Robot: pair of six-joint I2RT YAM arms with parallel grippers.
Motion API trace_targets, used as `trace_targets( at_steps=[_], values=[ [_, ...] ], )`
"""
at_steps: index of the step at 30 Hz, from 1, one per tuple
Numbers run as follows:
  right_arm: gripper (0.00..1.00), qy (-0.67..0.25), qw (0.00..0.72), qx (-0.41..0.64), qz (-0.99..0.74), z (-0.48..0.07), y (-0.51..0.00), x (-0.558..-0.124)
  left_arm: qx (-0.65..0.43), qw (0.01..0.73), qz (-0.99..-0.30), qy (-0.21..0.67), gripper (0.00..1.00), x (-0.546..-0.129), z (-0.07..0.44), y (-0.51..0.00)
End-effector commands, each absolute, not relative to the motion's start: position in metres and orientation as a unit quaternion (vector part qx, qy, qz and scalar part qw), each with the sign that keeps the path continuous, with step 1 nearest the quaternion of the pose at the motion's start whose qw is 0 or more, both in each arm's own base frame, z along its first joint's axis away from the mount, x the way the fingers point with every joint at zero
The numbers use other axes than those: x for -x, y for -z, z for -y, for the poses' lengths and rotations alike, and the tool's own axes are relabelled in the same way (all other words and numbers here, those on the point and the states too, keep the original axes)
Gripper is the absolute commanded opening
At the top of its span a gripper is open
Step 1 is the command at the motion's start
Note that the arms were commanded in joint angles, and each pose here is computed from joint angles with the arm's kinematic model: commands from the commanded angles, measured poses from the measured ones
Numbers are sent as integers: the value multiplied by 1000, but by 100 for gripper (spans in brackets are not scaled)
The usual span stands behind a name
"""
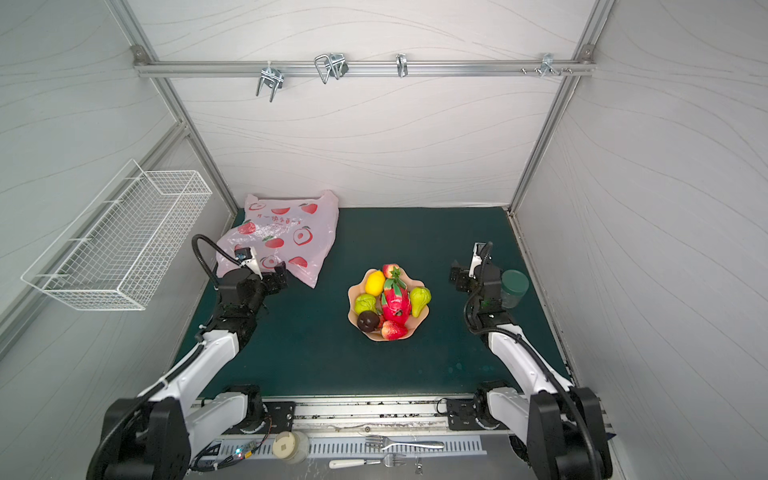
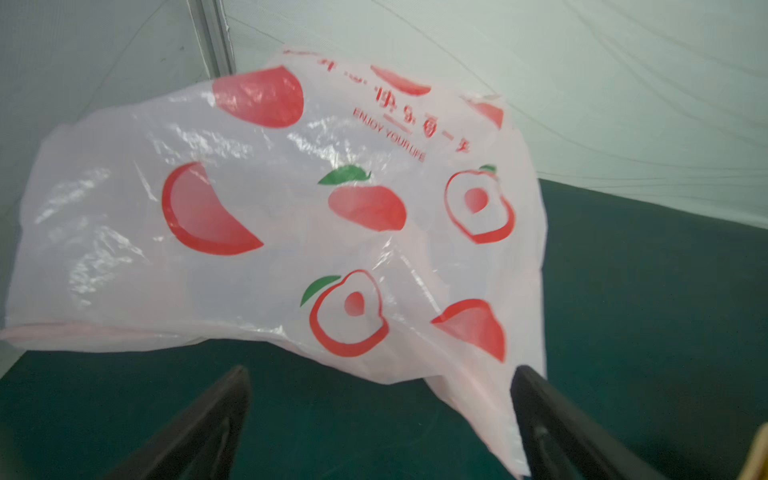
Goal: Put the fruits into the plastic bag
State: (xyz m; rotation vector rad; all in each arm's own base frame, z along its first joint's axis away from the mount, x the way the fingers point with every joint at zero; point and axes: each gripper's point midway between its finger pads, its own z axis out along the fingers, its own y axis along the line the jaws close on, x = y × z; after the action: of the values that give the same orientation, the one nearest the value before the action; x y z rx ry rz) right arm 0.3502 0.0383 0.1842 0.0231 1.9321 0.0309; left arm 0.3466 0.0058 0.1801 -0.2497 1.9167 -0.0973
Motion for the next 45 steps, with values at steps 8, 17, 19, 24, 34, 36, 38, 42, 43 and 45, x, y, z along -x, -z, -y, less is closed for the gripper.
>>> trace_targets(
  at_steps=[8, 17, 19, 24, 34, 36, 38, 42, 43, 45],
  values=[
    [99, -225, 455, -9, -862, -97, -212, -295, 199, 421, -871, 157, 100, -320, 34, -217],
    [99, -305, 373, 4, -876, -122, -236, -257, 311, 208, -907, 195, 98, -349, 55, -171],
    [99, -316, 368, 10, -874, -125, -242, -250, 332, 201, -901, 196, 98, -357, 53, -163],
    [99, -338, 356, 22, -871, -131, -248, -239, 366, 178, -891, 202, 98, -369, 54, -139],
    [99, -360, 340, 34, -868, -140, -254, -239, 408, 176, -871, 209, 99, -386, 53, -80],
    [99, -366, 336, 37, -867, -143, -256, -240, 409, 184, -869, 208, 99, -396, 51, -74],
    [99, -372, 332, 41, -866, -146, -258, -239, 406, 197, -867, 212, 98, -407, 51, -72],
    [99, -372, 334, 48, -865, -150, -261, -239, 395, 206, -866, 227, 76, -422, 54, -65],
    [99, -371, 334, 47, -865, -150, -260, -241, 393, 202, -867, 231, 64, -422, 54, -61],
    [99, -370, 334, 44, -866, -151, -258, -243, 387, 193, -871, 233, 44, -418, 55, -55]
  ],
)
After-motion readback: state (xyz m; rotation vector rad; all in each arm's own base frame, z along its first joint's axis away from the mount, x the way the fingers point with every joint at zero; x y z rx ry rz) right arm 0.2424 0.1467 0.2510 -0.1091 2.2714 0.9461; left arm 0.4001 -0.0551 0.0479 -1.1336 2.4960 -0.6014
